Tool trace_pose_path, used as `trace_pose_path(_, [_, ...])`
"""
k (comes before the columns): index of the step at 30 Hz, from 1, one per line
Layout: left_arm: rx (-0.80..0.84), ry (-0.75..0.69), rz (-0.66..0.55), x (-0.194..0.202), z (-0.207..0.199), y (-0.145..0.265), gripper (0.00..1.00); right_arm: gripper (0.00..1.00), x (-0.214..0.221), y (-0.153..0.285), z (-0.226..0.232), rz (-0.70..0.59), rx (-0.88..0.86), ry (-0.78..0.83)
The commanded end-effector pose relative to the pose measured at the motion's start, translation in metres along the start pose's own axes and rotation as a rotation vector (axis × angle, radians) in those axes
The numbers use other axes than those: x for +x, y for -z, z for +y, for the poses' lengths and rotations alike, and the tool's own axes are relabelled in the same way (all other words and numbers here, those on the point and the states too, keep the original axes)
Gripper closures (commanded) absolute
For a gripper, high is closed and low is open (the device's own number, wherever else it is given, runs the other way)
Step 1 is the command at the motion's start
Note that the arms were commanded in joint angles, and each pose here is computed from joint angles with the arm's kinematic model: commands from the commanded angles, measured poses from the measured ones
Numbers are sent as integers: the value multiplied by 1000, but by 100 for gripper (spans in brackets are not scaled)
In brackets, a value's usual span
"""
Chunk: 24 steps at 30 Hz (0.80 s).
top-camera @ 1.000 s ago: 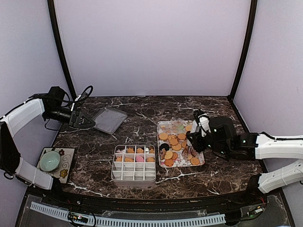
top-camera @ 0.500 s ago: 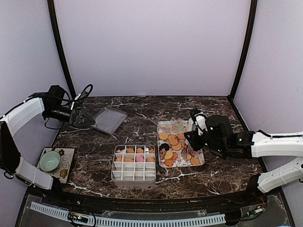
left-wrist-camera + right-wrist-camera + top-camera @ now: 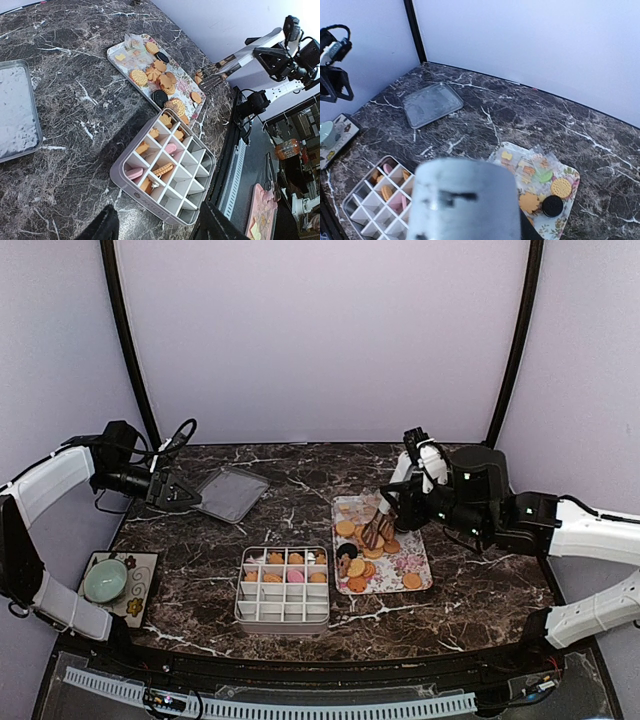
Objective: Pack the cookies
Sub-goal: Place the fake cookies in the empty pocket of the box.
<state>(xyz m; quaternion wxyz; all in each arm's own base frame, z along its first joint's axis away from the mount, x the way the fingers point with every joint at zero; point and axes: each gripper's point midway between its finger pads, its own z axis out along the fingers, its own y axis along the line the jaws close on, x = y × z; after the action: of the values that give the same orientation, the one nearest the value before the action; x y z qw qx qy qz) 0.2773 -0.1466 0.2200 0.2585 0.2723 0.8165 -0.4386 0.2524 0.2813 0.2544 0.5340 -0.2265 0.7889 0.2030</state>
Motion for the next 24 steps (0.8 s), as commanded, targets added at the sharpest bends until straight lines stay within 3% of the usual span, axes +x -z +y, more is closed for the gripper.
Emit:
trace_pose_path(1, [6, -6, -5, -2, -3, 3, 44, 76, -46, 5, 46, -112, -116, 7])
trace_pose_path(12, [-5, -6, -6, -2, -3, 5, 44, 76, -63, -36, 197, -122, -413, 111])
trace_pose_path(24, [-6, -6, -10, -3, -4, 7, 44, 76, -26, -72, 267, -73, -523, 159])
